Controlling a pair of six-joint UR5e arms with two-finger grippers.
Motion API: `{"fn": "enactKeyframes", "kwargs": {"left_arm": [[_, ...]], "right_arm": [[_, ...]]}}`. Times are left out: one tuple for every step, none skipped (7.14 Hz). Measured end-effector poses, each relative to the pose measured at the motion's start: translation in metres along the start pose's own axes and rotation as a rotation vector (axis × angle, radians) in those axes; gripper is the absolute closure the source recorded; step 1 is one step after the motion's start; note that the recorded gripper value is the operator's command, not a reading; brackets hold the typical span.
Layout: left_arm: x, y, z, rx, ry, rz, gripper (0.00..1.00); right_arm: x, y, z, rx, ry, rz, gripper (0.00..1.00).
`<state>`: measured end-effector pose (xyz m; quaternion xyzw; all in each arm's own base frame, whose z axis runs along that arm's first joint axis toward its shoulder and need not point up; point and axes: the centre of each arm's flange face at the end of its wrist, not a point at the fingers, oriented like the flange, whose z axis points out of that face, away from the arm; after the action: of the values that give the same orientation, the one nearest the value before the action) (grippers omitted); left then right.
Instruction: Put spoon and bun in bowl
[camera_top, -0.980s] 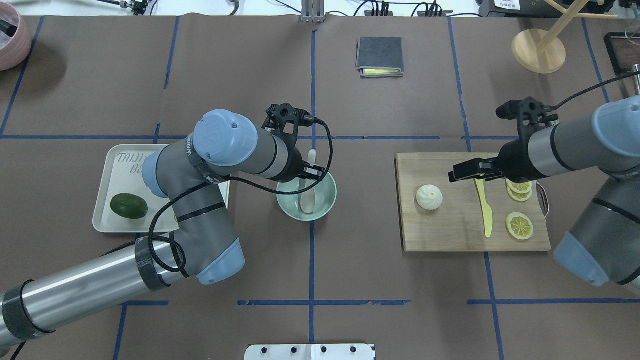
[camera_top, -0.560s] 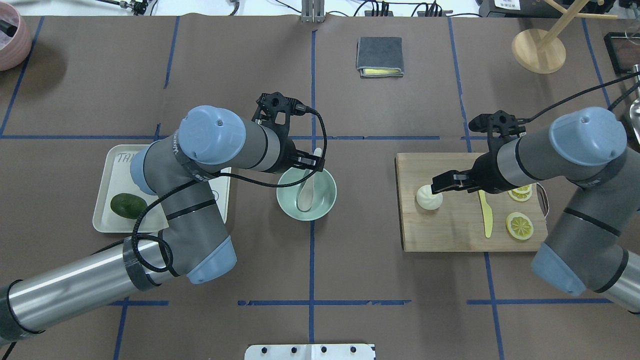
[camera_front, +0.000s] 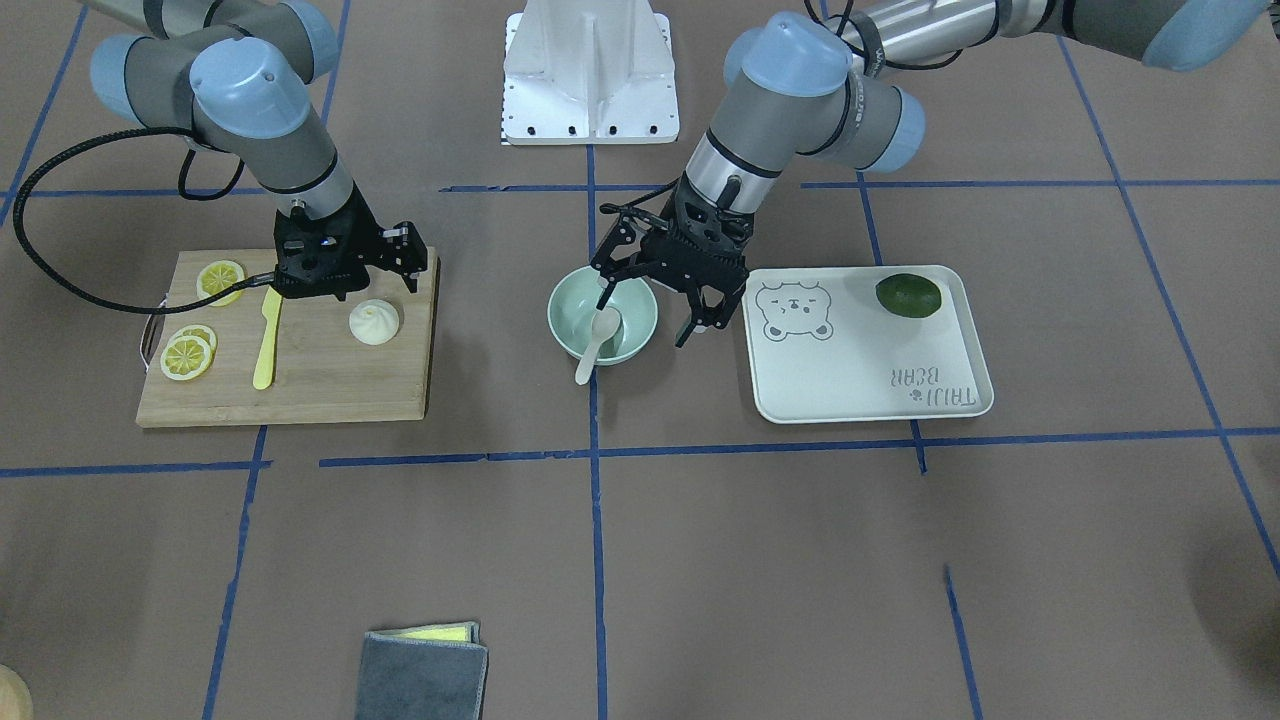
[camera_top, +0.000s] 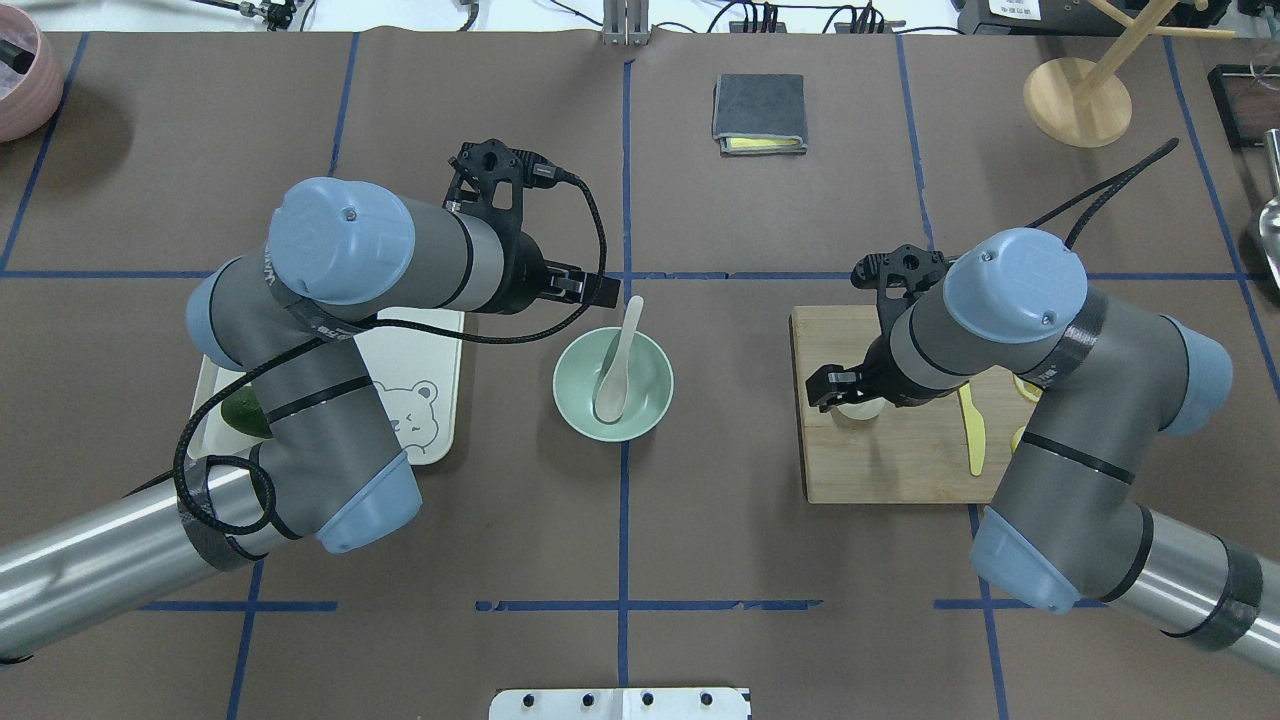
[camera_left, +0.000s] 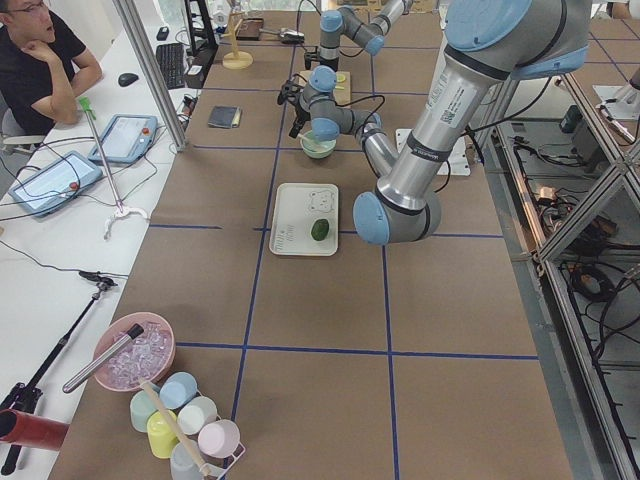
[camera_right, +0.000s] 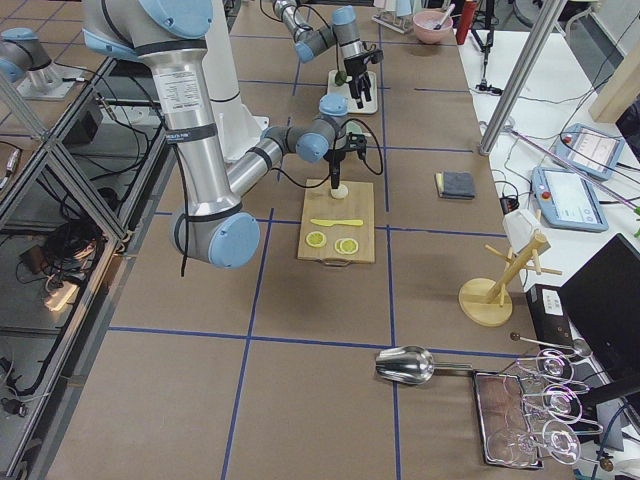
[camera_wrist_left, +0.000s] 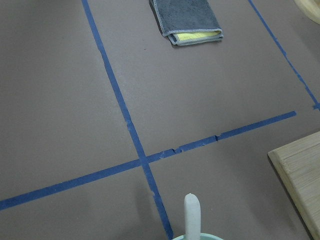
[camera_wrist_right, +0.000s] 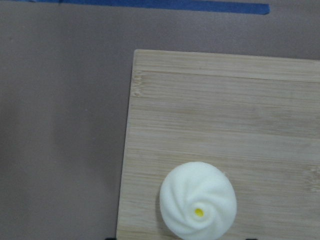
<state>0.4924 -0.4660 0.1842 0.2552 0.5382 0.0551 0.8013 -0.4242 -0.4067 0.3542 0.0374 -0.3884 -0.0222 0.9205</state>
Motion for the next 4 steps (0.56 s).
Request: {"fn": "enactKeyframes", "kwargs": {"left_arm": [[-0.001, 0.000, -0.001, 0.002, -0.001, -0.001, 0.01], [-0.001, 0.000, -0.001, 0.002, -0.001, -0.002, 0.01], [-0.002, 0.001, -0.001, 0.002, -0.003, -0.004, 0.01], [-0.005, 0.003, -0.001, -0.001, -0.006, -0.006, 0.01]], "right_arm": [[0.004, 0.002, 0.009, -0.004, 0.026, 0.001, 0.24], [0.005, 0.003, 0.017, -0.006, 0.044, 0.000, 0.30], [0.004, 0.004, 0.022, -0.008, 0.053, -0.002, 0.37], [0.004, 0.004, 0.024, -0.006, 0.058, -0.003, 0.38]]}}
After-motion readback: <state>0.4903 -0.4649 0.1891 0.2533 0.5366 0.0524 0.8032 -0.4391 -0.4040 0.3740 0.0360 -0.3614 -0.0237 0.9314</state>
